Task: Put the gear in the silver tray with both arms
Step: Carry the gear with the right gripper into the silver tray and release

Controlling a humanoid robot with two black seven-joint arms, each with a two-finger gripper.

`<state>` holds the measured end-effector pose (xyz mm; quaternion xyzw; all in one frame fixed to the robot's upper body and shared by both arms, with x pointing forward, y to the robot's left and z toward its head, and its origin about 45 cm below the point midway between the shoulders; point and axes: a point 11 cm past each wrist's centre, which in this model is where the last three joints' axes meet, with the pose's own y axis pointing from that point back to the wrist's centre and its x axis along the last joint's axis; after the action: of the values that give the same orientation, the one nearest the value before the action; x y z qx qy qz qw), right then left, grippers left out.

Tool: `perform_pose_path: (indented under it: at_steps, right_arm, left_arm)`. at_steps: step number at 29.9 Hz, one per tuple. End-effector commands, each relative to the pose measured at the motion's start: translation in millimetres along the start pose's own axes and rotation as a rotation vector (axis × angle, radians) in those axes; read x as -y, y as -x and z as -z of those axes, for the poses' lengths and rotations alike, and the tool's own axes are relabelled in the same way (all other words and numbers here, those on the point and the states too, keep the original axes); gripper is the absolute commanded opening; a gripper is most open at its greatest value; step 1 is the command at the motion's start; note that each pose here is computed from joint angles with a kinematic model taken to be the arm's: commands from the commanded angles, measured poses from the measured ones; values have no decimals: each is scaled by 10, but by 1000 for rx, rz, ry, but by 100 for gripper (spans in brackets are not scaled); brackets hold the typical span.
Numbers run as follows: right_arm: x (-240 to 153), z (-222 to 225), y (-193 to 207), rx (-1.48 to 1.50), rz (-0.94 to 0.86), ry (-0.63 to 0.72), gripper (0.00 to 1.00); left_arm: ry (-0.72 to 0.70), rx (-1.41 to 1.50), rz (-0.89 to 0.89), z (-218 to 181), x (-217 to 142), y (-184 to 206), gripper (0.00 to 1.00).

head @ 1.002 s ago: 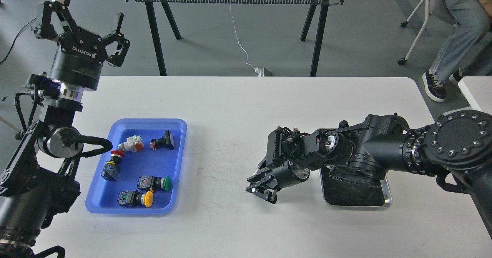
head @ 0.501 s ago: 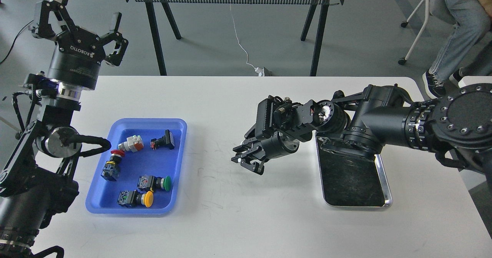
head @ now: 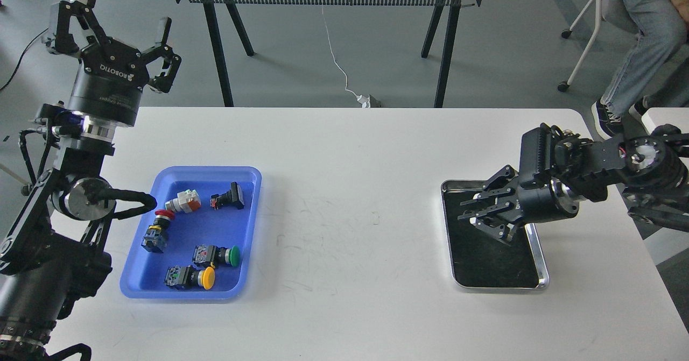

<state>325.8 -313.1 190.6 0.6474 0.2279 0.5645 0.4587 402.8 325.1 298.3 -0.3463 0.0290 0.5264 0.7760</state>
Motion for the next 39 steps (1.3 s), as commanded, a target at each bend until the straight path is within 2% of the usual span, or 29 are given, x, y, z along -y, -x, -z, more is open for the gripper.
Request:
perform_pose_path:
  at_steps: [1,10,15,21,22,25,26,28,30,33,39]
  right_arm:
    - [-51,16,512,54,82,27,17]
    - [115,-1,731,119,76,55,23]
    - [365,-3,566,114,29,42,28]
    - [491,42,437,117,-14,25,35]
    - [496,51,447,119,-13,23,39]
    - [507,80,487,137,-23,22,76]
    - [497,78,493,147,-28,25,82]
    - [476,58,467,174,-50,35,89]
    - [409,-32,364,219,-108,67,95]
    - [229,-260,96,325,-260,140,95]
    - [-171,-705,-446,756,-712,222,96]
  left_arm:
    - [0,-3,1,11,2,8,100]
    - [0,-5,1,15,3,11,100]
    - [1,-4,0,11,3,9,100]
    - [1,-4,0,11,3,9,100]
    - [1,-4,0,11,3,9,100]
    - [1,-4,0,11,3,9,100]
    - [1,-4,0,11,3,9,100]
    - [0,-5,-1,14,-3,6,100]
    - [0,-5,-1,14,-3,6,100]
    - [0,-5,-1,14,-3,6,100]
    - [-18,5,9,57,-5,31,100]
